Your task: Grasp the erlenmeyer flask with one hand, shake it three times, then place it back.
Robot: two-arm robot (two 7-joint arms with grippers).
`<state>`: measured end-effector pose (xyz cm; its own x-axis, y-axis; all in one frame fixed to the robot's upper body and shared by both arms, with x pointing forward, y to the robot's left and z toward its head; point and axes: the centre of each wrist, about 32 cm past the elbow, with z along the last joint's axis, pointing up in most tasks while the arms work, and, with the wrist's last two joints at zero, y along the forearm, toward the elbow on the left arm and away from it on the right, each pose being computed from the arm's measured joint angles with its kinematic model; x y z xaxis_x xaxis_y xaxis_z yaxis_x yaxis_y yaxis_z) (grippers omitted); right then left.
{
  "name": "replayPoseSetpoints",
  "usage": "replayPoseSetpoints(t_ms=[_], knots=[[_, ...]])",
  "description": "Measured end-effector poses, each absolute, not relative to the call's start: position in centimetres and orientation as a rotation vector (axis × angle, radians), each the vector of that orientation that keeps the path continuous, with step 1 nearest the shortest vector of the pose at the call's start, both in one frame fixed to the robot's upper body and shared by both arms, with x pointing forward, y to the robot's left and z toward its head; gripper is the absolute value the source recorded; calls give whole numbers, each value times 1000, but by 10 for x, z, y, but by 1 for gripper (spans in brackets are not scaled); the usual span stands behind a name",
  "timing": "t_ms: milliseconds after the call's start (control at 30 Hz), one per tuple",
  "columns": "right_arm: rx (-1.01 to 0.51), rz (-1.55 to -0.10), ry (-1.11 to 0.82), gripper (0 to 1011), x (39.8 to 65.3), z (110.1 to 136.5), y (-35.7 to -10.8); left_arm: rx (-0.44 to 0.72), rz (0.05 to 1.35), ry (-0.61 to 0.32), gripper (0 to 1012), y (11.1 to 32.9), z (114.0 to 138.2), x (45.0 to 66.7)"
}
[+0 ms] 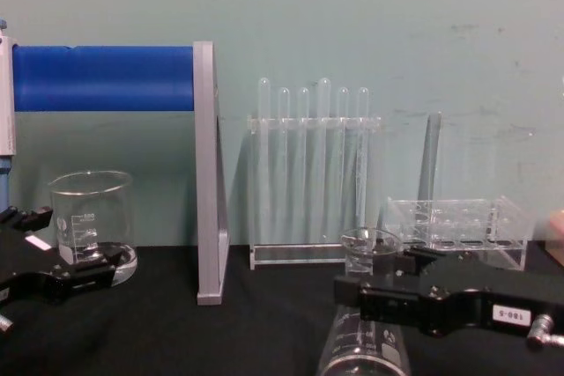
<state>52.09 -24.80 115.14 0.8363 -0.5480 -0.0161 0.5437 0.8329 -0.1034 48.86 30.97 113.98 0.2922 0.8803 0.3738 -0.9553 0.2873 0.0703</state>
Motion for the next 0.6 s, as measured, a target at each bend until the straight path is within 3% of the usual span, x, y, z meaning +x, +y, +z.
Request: replayPoseSetpoints(t_ms=[400,600], knots=[[-95,-579,45,471,521,1151,-248,305,1248,-285,1001,310,1140,489],[-94,-579,46,457,521,1151,-248,304,1248,-285,1001,310,1140,489]])
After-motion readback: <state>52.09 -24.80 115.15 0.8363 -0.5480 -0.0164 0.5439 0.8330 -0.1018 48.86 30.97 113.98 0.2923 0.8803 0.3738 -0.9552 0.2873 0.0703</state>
